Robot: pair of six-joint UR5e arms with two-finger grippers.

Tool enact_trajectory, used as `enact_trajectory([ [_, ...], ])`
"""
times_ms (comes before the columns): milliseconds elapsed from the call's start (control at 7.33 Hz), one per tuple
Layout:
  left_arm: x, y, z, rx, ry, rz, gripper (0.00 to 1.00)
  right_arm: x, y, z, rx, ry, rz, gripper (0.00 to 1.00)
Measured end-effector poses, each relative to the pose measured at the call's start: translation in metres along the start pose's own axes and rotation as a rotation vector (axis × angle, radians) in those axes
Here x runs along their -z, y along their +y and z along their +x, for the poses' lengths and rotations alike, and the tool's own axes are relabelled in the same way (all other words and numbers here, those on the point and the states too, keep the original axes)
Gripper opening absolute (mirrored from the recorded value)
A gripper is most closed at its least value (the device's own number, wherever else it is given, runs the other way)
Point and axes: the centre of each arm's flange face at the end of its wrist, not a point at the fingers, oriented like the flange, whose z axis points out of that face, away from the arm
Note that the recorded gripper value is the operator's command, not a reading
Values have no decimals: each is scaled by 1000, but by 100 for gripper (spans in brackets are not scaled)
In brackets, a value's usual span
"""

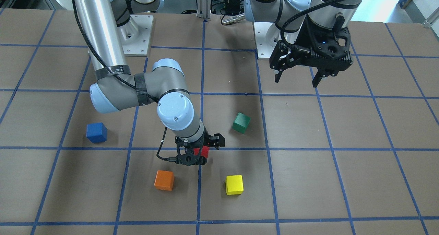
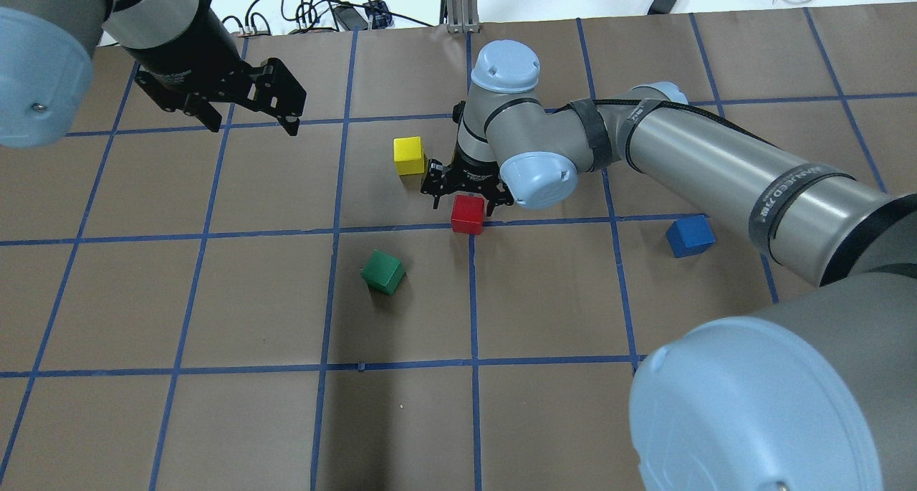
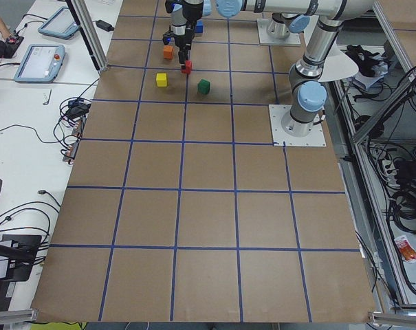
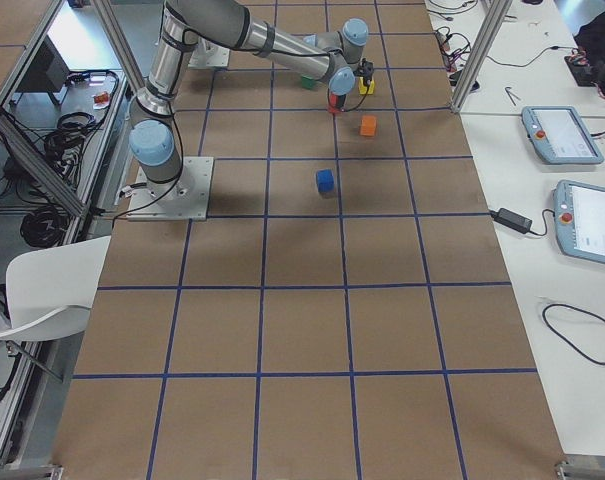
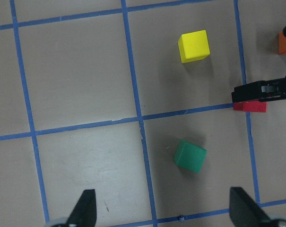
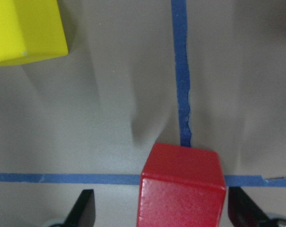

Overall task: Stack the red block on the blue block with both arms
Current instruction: 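Move the right gripper over the red cube and lower onto it, then close the right gripper on the red cube and lift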

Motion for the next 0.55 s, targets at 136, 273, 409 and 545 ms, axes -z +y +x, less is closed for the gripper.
enact_trajectory([
  [136, 0, 0, 0, 0, 0, 0, 100, -5, 2, 2, -5, 2, -10, 36],
  [273, 0, 0, 0, 0, 0, 0, 100, -9, 5, 4, -7, 5, -16, 3],
  [409, 0, 0, -1, 1, 0, 0, 100, -10, 6, 6, -7, 9, -17, 0],
  [545, 0, 0, -1, 0, 0, 1, 100, -10, 6, 7, -2, 12, -16, 0],
])
